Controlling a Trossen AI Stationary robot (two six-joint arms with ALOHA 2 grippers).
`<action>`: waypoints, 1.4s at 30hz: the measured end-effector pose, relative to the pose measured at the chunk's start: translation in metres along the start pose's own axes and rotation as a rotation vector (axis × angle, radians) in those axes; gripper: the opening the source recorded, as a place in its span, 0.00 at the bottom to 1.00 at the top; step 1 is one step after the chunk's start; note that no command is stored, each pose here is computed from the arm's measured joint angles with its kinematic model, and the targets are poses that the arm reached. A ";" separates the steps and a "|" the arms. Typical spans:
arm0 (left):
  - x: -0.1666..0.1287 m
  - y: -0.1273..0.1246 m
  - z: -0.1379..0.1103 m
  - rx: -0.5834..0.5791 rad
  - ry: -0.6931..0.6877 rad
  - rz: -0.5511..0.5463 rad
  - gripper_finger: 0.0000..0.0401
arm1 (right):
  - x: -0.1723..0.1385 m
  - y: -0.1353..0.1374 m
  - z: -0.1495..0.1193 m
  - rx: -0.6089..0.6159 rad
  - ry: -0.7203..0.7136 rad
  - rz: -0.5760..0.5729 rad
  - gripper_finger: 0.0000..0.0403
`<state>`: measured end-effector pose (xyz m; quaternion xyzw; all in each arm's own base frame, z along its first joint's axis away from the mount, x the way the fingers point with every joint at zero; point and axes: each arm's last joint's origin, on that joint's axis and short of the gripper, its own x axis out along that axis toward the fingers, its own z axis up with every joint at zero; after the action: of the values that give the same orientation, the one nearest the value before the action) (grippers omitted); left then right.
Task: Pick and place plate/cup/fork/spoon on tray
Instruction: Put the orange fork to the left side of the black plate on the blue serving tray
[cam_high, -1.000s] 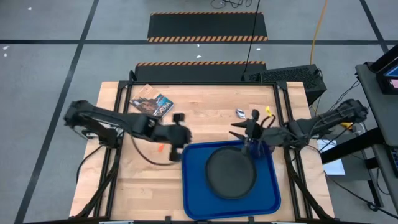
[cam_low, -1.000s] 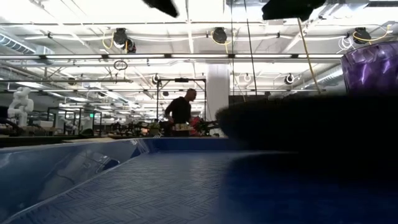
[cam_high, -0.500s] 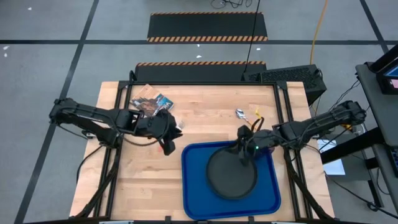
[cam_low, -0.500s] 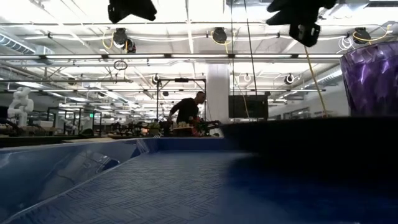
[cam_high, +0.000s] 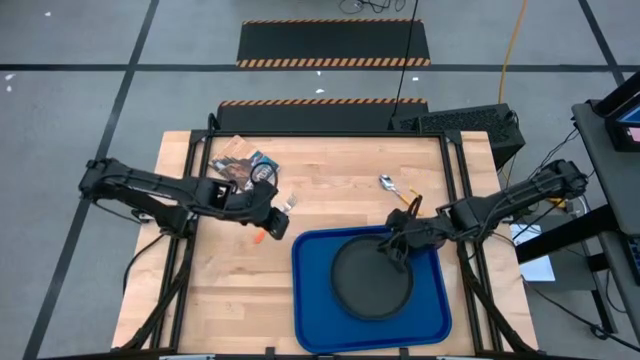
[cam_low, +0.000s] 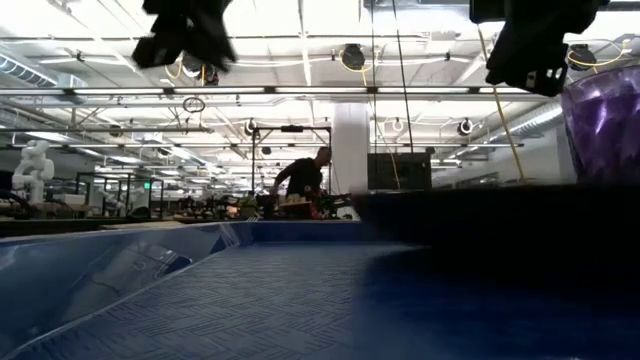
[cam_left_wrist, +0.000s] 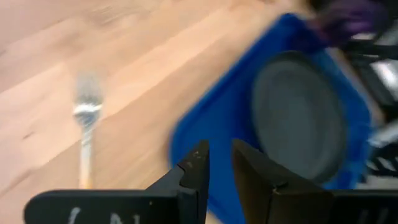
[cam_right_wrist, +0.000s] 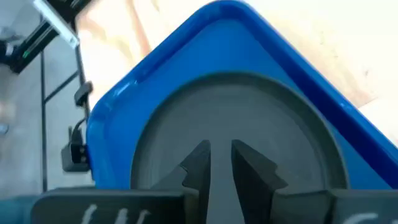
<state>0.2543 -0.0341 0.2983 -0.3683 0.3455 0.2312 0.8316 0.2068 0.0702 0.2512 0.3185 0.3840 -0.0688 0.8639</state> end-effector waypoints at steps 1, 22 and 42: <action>0.003 0.006 -0.001 -0.025 0.014 0.038 0.17 | 0.000 0.001 -0.001 0.010 -0.010 -0.006 0.14; 0.050 0.083 -0.025 -0.001 0.216 0.286 0.54 | -0.008 0.016 -0.001 0.289 -0.053 0.044 0.14; 0.077 0.089 -0.018 -0.030 0.236 0.304 0.53 | -0.054 0.027 0.060 0.181 -0.204 0.042 0.14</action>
<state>0.2401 0.0177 0.1920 -0.3490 0.4888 0.3145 0.7351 0.2160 0.0485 0.3331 0.3945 0.2798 -0.1170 0.8674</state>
